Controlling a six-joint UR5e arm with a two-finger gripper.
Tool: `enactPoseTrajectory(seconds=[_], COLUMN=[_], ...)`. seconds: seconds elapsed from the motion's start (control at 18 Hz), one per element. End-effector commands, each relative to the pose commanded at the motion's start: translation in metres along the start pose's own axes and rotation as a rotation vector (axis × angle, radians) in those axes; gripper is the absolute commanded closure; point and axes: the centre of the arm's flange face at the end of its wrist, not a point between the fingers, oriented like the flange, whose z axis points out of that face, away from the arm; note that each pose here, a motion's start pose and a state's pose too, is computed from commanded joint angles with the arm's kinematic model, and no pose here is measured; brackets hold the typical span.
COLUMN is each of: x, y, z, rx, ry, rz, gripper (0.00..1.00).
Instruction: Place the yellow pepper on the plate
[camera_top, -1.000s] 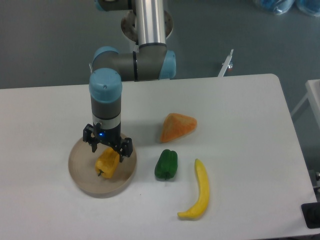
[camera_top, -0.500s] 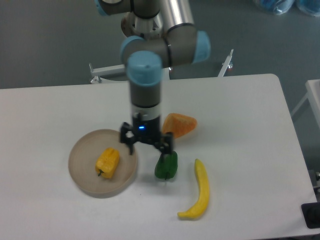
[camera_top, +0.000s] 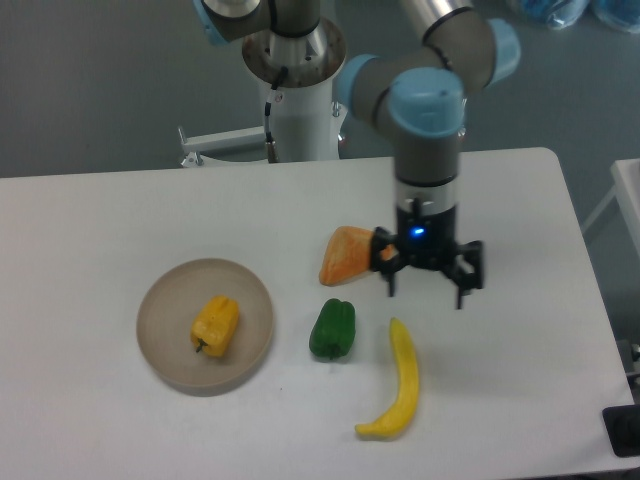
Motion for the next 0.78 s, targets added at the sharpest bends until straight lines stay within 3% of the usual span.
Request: enactPoseTrajectory(seconds=[0.78], x=[-0.007], y=[0.016], z=[0.020], rx=[-0.053], ry=[-0.003], rz=[0.056], gripper=[0.00])
